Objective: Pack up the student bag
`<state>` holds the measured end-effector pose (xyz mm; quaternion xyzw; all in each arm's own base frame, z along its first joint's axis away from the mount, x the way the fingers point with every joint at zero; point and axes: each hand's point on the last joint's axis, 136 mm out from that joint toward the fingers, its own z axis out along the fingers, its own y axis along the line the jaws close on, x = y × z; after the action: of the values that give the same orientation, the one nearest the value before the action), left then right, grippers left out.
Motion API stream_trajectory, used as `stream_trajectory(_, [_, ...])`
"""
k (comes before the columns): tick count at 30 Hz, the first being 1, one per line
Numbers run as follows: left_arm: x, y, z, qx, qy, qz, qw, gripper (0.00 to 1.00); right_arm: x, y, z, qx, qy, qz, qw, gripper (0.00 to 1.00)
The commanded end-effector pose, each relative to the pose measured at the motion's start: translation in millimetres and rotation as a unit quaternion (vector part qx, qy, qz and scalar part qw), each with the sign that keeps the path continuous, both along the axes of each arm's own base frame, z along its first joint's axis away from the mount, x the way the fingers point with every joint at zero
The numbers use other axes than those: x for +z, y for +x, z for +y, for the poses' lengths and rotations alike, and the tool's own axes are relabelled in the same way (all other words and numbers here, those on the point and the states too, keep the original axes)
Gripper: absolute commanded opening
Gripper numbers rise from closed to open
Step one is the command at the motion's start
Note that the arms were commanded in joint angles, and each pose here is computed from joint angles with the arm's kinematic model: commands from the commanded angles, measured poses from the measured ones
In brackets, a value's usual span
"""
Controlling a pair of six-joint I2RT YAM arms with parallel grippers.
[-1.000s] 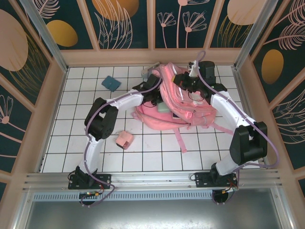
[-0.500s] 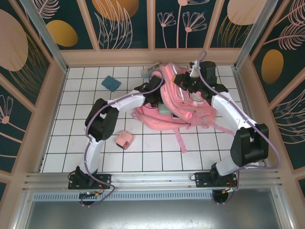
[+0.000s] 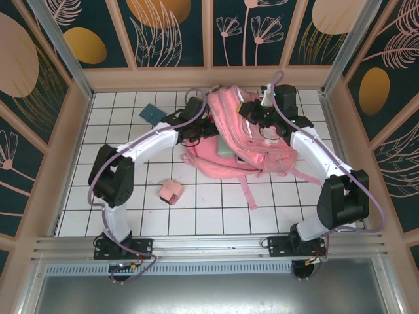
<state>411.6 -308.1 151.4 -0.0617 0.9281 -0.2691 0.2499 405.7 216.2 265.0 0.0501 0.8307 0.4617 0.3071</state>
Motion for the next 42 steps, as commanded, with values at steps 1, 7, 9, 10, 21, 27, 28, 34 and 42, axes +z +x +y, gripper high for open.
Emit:
stream_trajectory(1, [11.7,-8.6,39.2,0.015,0.051,-0.021,0.998,0.98,46.7,-4.1,6.4,0.017,0.03,-0.075,0.997,0.0])
stream_trajectory(7, [16.0,-32.1,85.6,0.026,0.113,-0.031,0.993,0.99,43.5,-1.9,8.3,0.021,0.032,-0.074,0.997,0.0])
stream_trajectory(9, [14.3,-39.7,94.3,0.017,0.13,-0.032,0.991,0.98,42.1,-1.4,9.2,0.022,0.032,-0.072,0.997,0.0])
stream_trajectory(10, [10.3,-45.3,98.3,0.01,0.14,-0.027,0.99,0.98,41.8,-0.7,9.1,0.022,0.032,-0.072,0.997,0.0])
stream_trajectory(21, [-37.4,-119.3,132.5,-0.08,0.204,0.044,0.975,0.93,35.0,2.1,12.7,0.028,0.033,-0.065,0.997,0.0])
stream_trajectory(27, [-48.7,-151.4,136.8,-0.104,0.189,0.076,0.974,0.93,29.6,3.7,15.4,0.032,0.033,-0.058,0.997,0.0])
stream_trajectory(28, [-52.2,-156.8,137.7,-0.106,0.19,0.084,0.972,0.93,28.9,3.7,16.1,0.033,0.033,-0.058,0.997,0.0])
stream_trajectory(34, [-76.9,-194.9,130.5,-0.15,0.211,0.121,0.958,0.94,28.3,4.5,17.5,0.036,0.033,-0.058,0.997,0.0])
stream_trajectory(42, [-106.1,-217.3,136.6,-0.168,0.245,0.16,0.941,0.95,26.1,4.3,18.2,0.037,0.034,-0.055,0.997,0.0])
